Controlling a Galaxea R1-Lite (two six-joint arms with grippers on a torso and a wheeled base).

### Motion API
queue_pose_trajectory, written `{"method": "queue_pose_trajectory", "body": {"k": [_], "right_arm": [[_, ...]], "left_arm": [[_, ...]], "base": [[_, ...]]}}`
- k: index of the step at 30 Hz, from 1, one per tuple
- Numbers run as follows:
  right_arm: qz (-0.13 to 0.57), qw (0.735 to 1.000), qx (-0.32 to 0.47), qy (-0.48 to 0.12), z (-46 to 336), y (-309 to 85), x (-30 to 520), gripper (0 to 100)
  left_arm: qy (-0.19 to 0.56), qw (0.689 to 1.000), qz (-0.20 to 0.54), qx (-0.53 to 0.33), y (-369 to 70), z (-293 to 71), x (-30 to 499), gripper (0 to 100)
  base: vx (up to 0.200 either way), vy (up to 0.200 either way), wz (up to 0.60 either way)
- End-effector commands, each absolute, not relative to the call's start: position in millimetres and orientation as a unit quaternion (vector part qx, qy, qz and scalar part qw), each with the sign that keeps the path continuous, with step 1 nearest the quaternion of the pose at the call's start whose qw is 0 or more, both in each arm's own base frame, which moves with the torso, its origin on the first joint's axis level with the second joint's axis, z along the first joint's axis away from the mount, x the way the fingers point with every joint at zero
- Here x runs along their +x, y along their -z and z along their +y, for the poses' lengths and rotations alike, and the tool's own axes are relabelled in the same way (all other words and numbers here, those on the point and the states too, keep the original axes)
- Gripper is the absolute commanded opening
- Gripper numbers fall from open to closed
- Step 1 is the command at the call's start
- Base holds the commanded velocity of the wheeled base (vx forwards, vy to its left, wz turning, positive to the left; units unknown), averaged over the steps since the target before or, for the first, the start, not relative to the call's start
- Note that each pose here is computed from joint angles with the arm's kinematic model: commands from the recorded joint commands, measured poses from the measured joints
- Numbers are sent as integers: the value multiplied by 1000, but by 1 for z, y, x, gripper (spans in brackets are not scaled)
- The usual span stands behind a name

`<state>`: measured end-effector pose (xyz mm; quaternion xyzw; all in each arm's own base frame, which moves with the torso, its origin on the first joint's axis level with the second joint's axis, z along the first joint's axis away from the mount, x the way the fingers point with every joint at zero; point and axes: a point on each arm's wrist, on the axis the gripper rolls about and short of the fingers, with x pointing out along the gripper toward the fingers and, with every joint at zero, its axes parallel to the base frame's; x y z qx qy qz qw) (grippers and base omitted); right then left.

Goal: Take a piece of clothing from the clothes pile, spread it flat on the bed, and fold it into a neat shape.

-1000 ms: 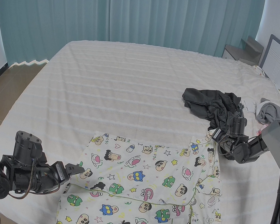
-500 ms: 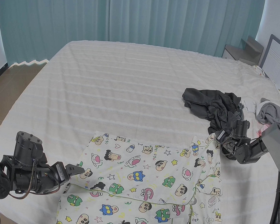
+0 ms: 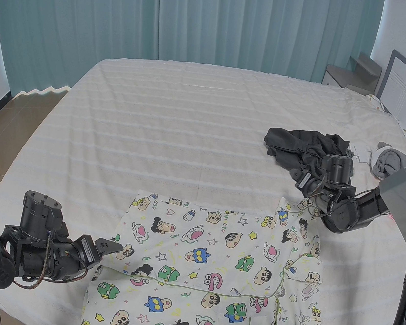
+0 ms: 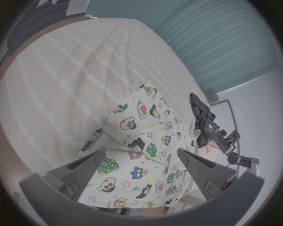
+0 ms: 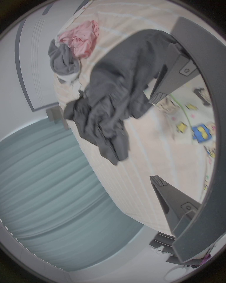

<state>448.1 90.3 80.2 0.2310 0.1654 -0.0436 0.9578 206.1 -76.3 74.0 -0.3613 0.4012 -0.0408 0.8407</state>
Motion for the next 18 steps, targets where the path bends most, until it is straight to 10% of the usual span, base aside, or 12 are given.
{"method": "queue_pose_trajectory", "body": {"k": [1,18], "right_arm": [[189,957,219,9,129,-81,446,100],[252,949,182,59,137,-23,473,100]], "left_arm": [[40,841,402,-362,-74,-76,206,100],[41,841,400,-362,-74,-76,206,100]], "base": [[0,0,0],[0,0,0]]}}
